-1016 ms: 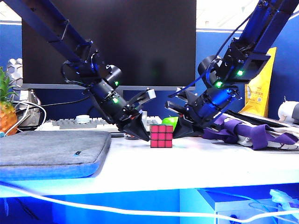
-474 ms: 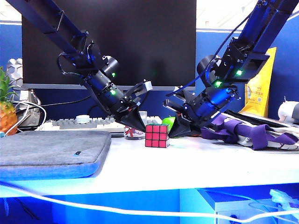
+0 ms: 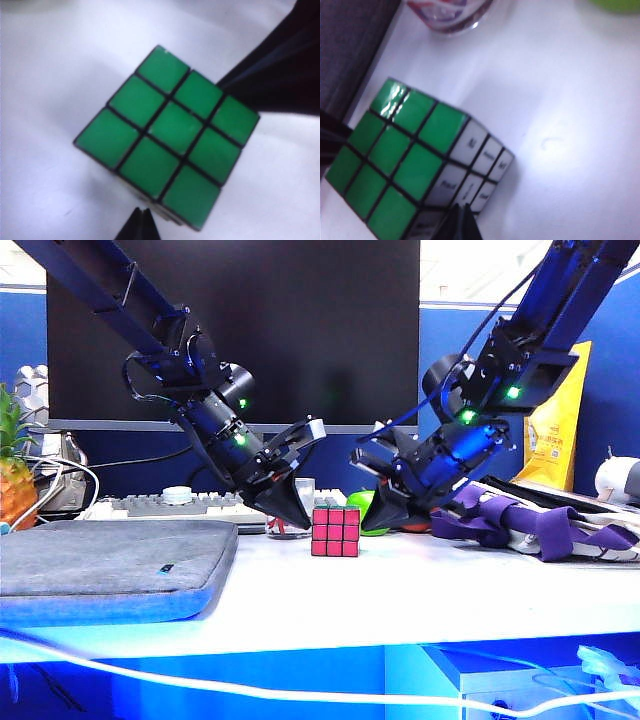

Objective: Rotate the Rubik's Cube so that its red face is facing towards you.

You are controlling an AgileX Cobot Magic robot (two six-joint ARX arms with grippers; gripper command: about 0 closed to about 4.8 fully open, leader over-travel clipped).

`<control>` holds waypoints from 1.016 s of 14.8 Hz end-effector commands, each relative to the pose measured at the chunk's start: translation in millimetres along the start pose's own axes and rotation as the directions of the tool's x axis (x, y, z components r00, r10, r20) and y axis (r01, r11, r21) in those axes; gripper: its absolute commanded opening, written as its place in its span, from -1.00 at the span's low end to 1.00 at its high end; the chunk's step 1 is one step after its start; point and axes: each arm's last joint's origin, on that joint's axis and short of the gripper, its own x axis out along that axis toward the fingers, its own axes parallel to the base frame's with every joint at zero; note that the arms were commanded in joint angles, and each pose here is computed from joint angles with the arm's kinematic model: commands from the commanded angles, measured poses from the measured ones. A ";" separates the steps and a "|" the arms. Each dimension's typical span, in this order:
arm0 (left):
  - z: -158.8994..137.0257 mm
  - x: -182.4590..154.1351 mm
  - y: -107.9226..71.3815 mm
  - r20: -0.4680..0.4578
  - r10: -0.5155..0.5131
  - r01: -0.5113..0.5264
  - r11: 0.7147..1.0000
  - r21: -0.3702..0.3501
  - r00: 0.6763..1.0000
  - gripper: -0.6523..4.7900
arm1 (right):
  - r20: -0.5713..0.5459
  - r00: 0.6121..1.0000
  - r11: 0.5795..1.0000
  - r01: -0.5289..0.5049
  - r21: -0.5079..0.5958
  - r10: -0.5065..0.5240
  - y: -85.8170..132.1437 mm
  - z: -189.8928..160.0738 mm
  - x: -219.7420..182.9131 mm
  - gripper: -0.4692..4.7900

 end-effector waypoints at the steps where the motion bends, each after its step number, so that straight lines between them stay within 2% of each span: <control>1: 0.2 -2.4 1.8 -0.042 0.082 -0.081 0.996 0.024 0.996 -0.78 | 0.016 1.000 1.000 0.020 0.010 -0.020 -5.6 8.5 -12.3 -0.84; 4: -10.7 -21.4 11.9 -0.142 0.145 -0.150 0.988 -0.022 0.979 -0.78 | 0.023 0.997 0.996 0.071 0.060 -0.072 -23.5 23.6 -46.4 -0.84; 6: -10.5 -41.4 15.4 -0.135 0.133 -0.140 0.990 -0.037 0.982 -0.78 | 0.061 0.995 0.996 0.071 0.052 -0.074 -19.3 35.1 -63.6 -0.84; 8: -6.2 -67.7 14.7 -0.108 0.112 -0.123 0.987 -0.104 0.988 -0.78 | 0.009 0.997 0.997 0.071 0.020 -0.071 -7.9 35.6 -75.5 -0.84; 9: -0.9 -77.9 7.6 -0.081 0.062 -0.068 0.994 -0.082 0.995 -0.78 | -0.018 0.997 0.998 0.070 -0.008 -0.070 -0.4 34.1 -77.1 -0.84; 10: 2.8 -88.5 5.1 -0.069 0.065 -0.071 0.994 -0.085 0.995 -0.78 | -0.034 0.997 0.998 0.062 -0.008 -0.062 5.0 33.8 -79.2 -0.84; 11: 4.4 -96.0 -0.5 -0.084 0.052 -0.060 0.994 -0.095 0.995 -0.78 | -0.046 0.998 0.999 0.051 -0.007 -0.051 10.5 34.6 -84.7 -0.84; 13: 6.0 -121.5 -20.1 -0.151 0.003 -0.019 0.995 -0.100 0.989 -0.78 | -0.007 0.999 0.997 0.043 -0.061 -0.044 35.1 42.0 -111.5 -0.84; 14: 10.4 -134.8 -28.0 -0.163 0.023 -0.039 0.995 -0.094 0.986 -0.78 | 0.022 0.999 0.996 0.038 -0.075 -0.037 46.0 45.2 -129.1 -0.84; 15: 17.2 -149.8 -34.5 -0.167 0.087 -0.102 0.992 -0.080 0.982 -0.78 | 0.043 0.998 0.996 0.038 -0.085 -0.035 53.5 46.1 -143.5 -0.84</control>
